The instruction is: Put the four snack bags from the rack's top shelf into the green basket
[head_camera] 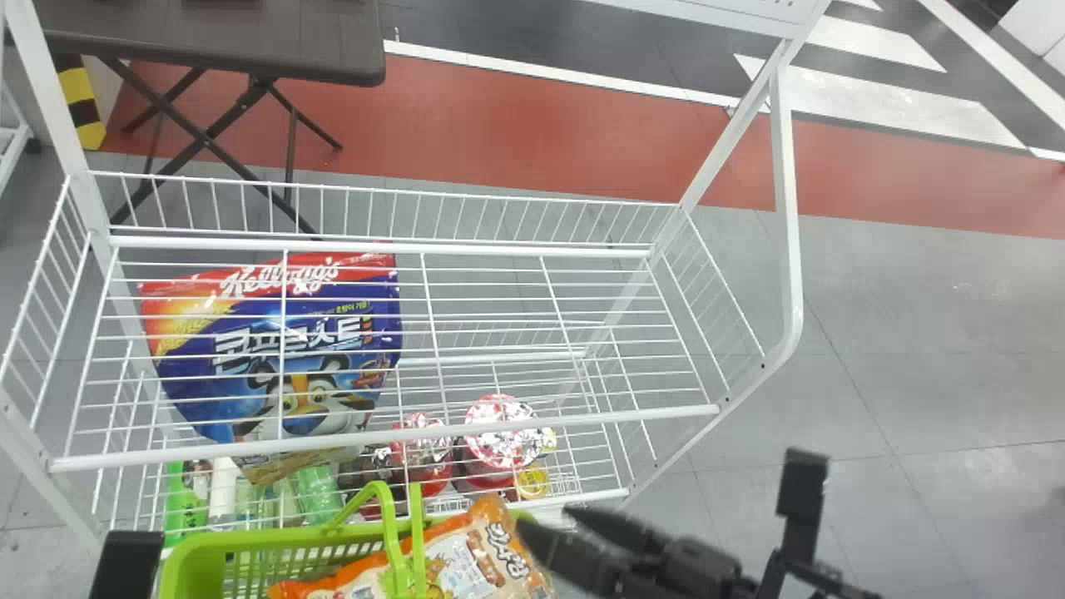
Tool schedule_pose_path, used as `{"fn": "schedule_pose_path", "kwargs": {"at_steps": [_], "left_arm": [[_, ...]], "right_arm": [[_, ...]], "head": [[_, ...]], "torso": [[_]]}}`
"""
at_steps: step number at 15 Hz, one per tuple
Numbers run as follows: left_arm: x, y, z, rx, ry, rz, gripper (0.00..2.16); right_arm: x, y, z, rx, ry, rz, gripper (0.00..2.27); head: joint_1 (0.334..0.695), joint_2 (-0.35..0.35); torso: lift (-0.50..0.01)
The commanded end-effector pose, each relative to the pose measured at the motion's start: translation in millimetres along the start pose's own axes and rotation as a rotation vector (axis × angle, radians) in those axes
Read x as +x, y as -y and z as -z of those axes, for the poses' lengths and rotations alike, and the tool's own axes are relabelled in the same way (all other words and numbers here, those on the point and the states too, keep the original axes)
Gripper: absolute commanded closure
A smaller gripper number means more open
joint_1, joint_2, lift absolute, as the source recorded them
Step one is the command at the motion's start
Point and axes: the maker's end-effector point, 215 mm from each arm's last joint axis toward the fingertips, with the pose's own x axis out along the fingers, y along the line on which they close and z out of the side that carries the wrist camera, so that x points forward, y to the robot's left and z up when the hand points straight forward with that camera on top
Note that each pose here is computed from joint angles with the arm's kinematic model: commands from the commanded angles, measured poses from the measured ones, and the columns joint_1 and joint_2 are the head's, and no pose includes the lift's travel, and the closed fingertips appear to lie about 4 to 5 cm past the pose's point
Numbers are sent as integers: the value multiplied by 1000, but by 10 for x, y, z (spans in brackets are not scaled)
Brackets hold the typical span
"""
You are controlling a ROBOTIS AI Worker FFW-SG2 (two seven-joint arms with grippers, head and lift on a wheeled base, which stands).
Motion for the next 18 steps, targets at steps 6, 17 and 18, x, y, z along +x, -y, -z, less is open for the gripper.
{"fn": "schedule_pose_path", "kwargs": {"at_steps": [6,17,18], "left_arm": [[17,-7,34,-9,-2,3,2145],[5,-4,28,-7,5,10,2145],[-1,-1,29,-7,6,10,2145]], "right_arm": [[178,-610,-1179,-589,395,209,63],[286,-690,-1143,-618,448,243,63],[279,-682,-1149,-617,450,243,63]], "head": [[695,-350],[695,-350],[695,-350]], "torso": [[0],[0],[0]]}}
